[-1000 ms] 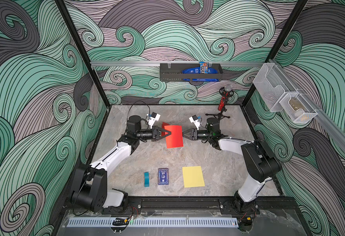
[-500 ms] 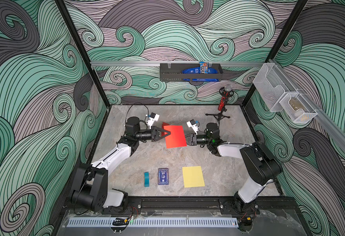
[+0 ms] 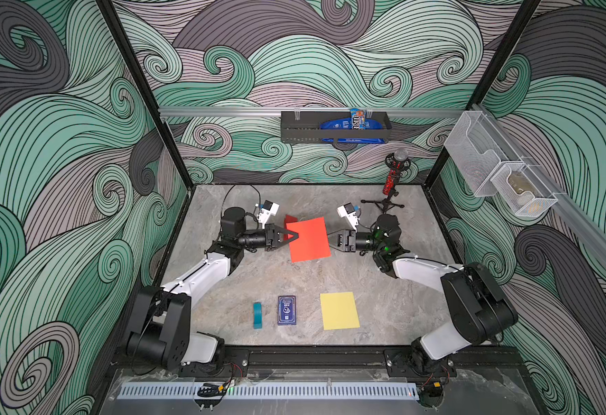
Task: Fold the square paper along the opposite sides
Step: Fold the paper.
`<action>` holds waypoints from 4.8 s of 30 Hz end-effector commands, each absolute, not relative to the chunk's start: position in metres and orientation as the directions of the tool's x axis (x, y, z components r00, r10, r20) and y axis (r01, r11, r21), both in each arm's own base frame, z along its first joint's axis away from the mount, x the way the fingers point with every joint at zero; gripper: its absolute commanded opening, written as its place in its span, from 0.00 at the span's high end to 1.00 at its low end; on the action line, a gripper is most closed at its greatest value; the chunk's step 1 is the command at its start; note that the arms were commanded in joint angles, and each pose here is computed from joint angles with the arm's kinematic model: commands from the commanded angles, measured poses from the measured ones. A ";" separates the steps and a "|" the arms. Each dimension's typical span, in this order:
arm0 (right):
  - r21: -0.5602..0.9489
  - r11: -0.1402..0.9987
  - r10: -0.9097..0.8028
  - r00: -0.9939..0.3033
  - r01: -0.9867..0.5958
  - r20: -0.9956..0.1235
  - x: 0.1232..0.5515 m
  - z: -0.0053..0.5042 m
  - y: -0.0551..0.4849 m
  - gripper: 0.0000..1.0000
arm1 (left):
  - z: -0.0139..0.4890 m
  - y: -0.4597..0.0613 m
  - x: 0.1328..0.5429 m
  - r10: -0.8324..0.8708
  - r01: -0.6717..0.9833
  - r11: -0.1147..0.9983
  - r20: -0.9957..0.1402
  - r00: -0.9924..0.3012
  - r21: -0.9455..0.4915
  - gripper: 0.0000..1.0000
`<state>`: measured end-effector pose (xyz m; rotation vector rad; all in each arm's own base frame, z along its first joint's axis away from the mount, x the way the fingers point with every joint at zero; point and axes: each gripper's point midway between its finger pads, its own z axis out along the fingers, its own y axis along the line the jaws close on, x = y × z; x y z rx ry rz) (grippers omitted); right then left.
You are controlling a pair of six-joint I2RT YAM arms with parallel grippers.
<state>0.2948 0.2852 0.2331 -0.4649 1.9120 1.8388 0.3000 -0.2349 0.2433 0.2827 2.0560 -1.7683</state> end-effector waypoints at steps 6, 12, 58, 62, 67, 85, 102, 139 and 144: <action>0.828 -0.044 0.049 -0.829 -0.560 -0.558 0.269 0.260 0.304 0.46 | 0.242 -0.233 0.303 -0.113 0.427 0.182 -0.451 -0.886 -0.886 1.00; 0.824 -0.068 0.009 -0.826 -0.563 -0.564 0.260 0.259 0.324 0.38 | 0.245 -0.233 0.301 -0.108 0.429 0.174 -0.450 -0.886 -0.886 1.00; 0.843 -0.008 -0.044 -0.842 -0.538 -0.538 0.277 0.249 0.337 0.29 | 0.261 -0.229 0.297 -0.116 0.475 0.171 -0.497 -0.860 -0.863 1.00; 0.849 -0.005 -0.081 -0.846 -0.529 -0.527 0.272 0.243 0.344 0.29 | 0.263 -0.229 0.297 -0.117 0.481 0.170 -0.502 -0.857 -0.860 1.00; 0.857 -0.006 -0.124 -0.850 -0.516 -0.512 0.267 0.235 0.352 0.29 | 0.265 -0.229 0.297 -0.117 0.483 0.167 -0.503 -0.856 -0.860 1.00; 0.859 -0.032 -0.170 -0.844 -0.511 -0.508 0.256 0.230 0.355 0.59 | 0.269 -0.227 0.297 -0.122 0.487 0.161 -0.507 -0.854 -0.859 1.00; 0.862 -0.021 -0.185 -0.845 -0.506 -0.501 0.252 0.224 0.351 0.63 | 0.273 -0.225 0.296 -0.127 0.491 0.161 -0.511 -0.850 -0.856 1.00; 0.856 -0.020 -0.179 -0.841 -0.516 -0.511 0.253 0.228 0.351 0.80 | 0.273 -0.224 0.296 -0.132 0.491 0.163 -0.512 -0.849 -0.856 1.00; 0.858 -0.022 -0.181 -0.842 -0.514 -0.509 0.253 0.228 0.350 0.83 | 0.274 -0.224 0.296 -0.133 0.494 0.164 -0.515 -0.847 -0.854 1.00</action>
